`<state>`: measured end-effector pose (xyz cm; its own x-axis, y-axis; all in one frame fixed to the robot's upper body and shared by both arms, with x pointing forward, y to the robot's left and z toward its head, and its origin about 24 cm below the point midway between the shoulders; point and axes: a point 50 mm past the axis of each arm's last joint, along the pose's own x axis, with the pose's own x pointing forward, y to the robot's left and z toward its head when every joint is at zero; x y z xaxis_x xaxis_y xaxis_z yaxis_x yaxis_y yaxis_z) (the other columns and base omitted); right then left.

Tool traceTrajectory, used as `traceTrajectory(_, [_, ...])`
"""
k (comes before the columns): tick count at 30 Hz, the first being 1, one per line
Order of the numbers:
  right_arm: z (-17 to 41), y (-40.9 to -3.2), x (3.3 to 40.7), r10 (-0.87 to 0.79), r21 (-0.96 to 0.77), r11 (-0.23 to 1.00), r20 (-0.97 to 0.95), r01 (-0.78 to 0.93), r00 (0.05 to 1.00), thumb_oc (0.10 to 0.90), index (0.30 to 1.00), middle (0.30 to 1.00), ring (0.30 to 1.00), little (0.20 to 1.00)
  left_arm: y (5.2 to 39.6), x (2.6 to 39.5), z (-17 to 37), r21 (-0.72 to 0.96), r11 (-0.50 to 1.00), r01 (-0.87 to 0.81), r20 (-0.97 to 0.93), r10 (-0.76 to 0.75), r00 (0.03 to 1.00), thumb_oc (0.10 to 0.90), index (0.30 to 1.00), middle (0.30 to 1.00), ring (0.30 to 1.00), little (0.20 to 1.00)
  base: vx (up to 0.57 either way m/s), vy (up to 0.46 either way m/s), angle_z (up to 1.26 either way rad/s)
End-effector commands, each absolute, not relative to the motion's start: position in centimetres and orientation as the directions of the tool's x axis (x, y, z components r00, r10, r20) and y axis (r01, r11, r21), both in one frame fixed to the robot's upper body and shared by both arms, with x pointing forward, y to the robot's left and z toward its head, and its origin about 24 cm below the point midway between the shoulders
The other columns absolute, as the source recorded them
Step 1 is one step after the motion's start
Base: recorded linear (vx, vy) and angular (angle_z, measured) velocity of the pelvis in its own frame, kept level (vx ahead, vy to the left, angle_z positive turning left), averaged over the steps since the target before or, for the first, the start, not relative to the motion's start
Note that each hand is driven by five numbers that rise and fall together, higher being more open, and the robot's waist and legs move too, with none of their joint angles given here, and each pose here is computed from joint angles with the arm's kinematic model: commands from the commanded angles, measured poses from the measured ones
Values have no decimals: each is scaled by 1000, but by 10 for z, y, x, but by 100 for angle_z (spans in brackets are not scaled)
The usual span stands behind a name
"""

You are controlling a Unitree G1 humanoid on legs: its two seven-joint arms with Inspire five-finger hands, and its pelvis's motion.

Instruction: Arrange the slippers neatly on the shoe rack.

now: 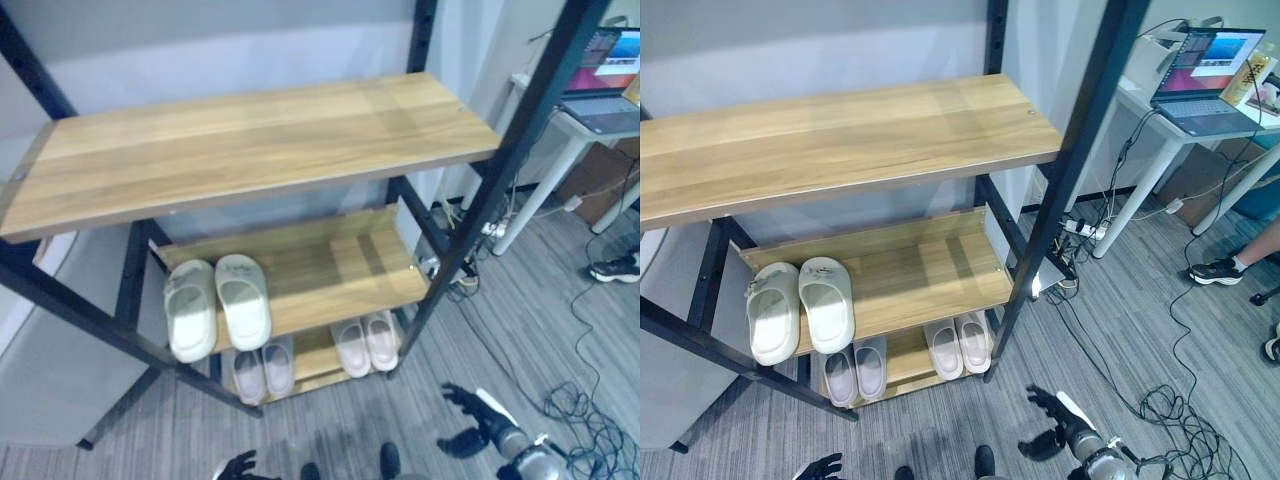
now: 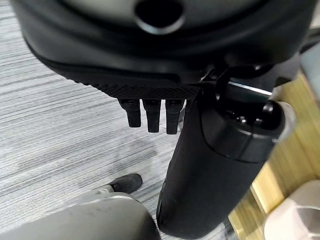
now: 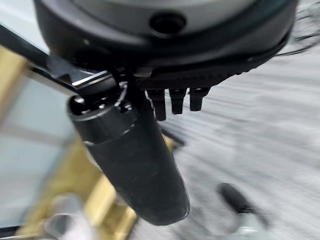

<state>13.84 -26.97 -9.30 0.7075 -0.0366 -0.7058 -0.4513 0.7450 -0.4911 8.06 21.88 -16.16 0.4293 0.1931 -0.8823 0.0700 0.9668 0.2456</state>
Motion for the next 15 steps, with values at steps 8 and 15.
traceTrajectory(8, [-107, -278, 156, -182, -598, 688, -690, -411, 700, 800, 900, 900, 900, 900, 213, 87, -163, 249, 956, 154, -883, 159, 441, 800, 900, 900, 900, 900, 2, -54, -2])
traceTrajectory(15, [-125, -275, 139, -236, -586, 668, -752, -459, 616, 800, 900, 900, 900, 900, 219, 85, -163, 290, 935, 204, -889, 184, 420, 800, 900, 900, 900, 900, 0, -51, 3])
